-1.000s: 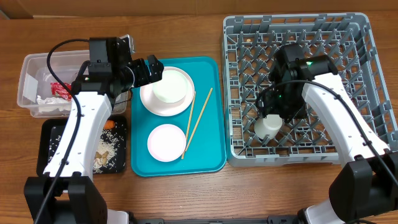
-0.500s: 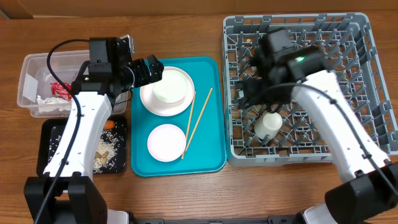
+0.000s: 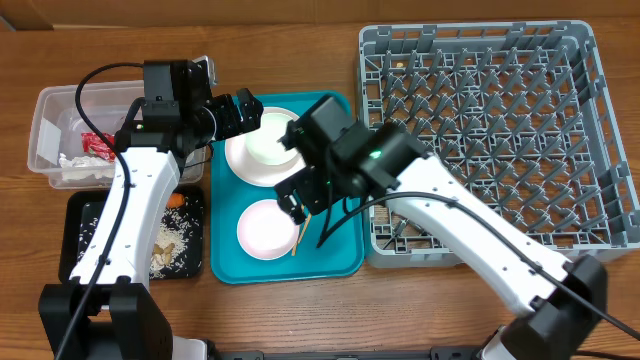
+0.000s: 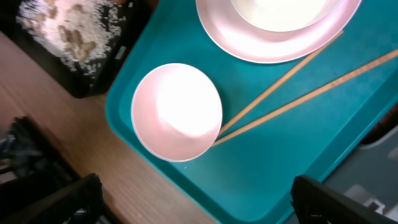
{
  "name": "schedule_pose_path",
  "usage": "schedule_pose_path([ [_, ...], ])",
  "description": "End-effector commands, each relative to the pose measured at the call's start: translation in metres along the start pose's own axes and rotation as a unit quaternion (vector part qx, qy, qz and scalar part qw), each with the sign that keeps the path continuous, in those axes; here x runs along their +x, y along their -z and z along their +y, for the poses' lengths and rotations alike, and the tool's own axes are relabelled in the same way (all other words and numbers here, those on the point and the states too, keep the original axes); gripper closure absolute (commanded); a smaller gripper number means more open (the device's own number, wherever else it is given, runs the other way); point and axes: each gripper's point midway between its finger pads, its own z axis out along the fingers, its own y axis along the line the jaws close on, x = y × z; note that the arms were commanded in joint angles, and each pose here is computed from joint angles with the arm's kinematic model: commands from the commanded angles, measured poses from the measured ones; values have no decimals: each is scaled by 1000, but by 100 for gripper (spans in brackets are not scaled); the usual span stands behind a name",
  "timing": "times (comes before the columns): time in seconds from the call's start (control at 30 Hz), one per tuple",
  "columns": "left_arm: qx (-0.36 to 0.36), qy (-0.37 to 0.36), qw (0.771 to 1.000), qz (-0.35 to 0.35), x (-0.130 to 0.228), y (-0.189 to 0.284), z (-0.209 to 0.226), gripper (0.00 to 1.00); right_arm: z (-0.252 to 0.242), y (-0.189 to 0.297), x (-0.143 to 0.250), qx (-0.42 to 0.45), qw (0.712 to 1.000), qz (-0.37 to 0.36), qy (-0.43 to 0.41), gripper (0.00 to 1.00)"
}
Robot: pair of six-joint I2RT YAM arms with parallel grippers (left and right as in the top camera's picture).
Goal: Sort waste into correct bins and load items into the dishwasher
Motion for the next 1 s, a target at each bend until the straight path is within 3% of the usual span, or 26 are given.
schedule_pose_path([
  [0.0, 2, -4, 1000, -14, -10, 5, -4, 0, -4, -24, 2, 28, 999, 15, 11, 0],
  [0.47, 2, -4, 1000, -14, -10, 5, -4, 0, -6, -38, 5, 31, 999, 30, 10, 5],
  [0.6, 13, -1, 1000, 0, -4, 5, -8, 0, -5, -34, 4, 31, 999, 27, 10, 10],
  [0.67, 35, 26, 996, 73, 30, 7, -13, 0, -6, -25, 1, 31, 999, 20, 8, 12],
  [0.77, 49, 31, 993, 102, 44, 8, -18, 0, -15, -3, -3, 45, 999, 3, 0, 13],
  [0.97, -51, 42, 990, 125, 61, 12, 17, 0, -47, 69, -18, 79, 993, -79, -33, 11],
])
